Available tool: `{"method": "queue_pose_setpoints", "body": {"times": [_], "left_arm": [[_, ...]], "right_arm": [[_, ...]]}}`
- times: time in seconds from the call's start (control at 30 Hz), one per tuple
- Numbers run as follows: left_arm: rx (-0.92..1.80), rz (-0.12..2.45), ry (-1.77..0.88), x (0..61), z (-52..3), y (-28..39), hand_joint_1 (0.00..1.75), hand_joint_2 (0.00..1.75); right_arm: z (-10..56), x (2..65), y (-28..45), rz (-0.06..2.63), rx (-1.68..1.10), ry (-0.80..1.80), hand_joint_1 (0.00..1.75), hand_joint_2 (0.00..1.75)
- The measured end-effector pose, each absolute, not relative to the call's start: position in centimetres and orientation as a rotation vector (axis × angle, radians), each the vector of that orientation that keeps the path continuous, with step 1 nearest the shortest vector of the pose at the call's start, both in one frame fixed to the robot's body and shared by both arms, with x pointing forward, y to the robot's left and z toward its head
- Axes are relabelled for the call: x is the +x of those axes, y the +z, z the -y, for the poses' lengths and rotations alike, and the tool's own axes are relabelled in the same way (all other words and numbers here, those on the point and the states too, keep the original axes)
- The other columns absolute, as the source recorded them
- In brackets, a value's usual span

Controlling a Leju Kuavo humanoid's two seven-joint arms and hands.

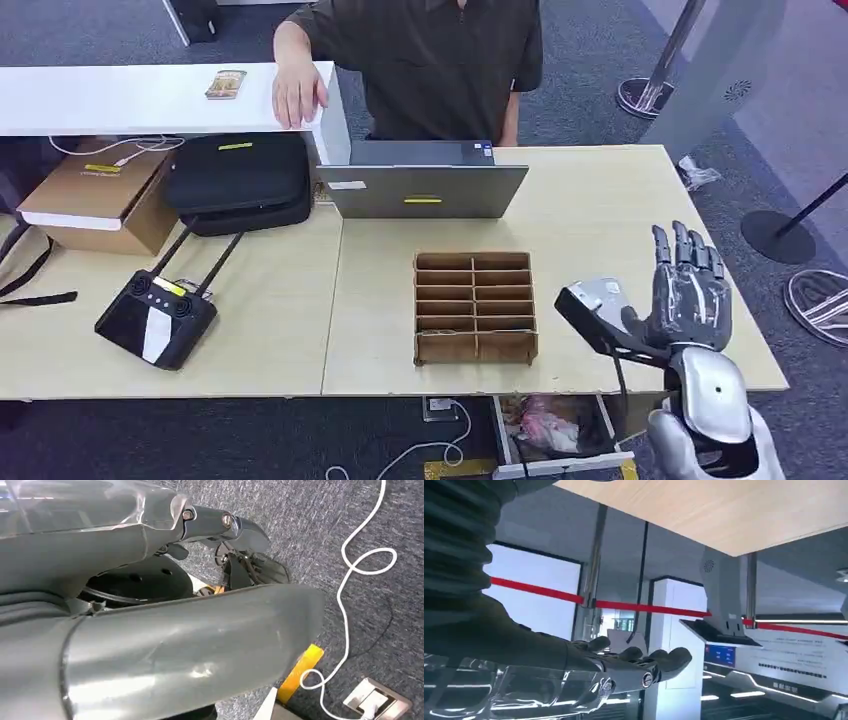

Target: Pass the card to the sensor for recognition and then transmit it.

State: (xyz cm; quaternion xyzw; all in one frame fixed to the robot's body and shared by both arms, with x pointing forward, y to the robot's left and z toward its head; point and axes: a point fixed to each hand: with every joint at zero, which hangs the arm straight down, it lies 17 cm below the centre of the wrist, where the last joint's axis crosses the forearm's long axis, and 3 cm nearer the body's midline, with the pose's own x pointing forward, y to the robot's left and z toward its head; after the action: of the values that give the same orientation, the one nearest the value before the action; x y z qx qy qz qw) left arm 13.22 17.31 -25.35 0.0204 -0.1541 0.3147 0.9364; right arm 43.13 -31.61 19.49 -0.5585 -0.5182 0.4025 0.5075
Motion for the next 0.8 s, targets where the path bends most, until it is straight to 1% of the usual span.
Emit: {"method": "queue_pose_setpoints", "body": {"times": [0.4, 0.5, 0.67, 0.8], "left_arm": [[0.036, 0.318, 0.643, 13.3, -17.2, -25.3, 0.0, 0.0], [0.028, 0.322, 0.639, 13.5, -17.1, -25.3, 0.0, 0.0], [0.019, 0.331, 0.628, 13.8, -16.9, -25.2, 0.0, 0.0], [0.009, 0.327, 0.648, 13.7, -16.9, -25.2, 0.0, 0.0]], "right_arm": [[31.9, 42.9, 18.8, 1.23, -1.337, 1.008, 0.0, 1.75], [30.9, 42.6, 16.9, 1.206, -1.259, 1.076, 0.0, 1.75], [28.9, 42.7, 14.0, 1.153, -1.165, 1.267, 0.0, 1.75], [29.8, 42.4, 13.3, 1.146, -1.143, 1.391, 0.0, 1.75]]}}
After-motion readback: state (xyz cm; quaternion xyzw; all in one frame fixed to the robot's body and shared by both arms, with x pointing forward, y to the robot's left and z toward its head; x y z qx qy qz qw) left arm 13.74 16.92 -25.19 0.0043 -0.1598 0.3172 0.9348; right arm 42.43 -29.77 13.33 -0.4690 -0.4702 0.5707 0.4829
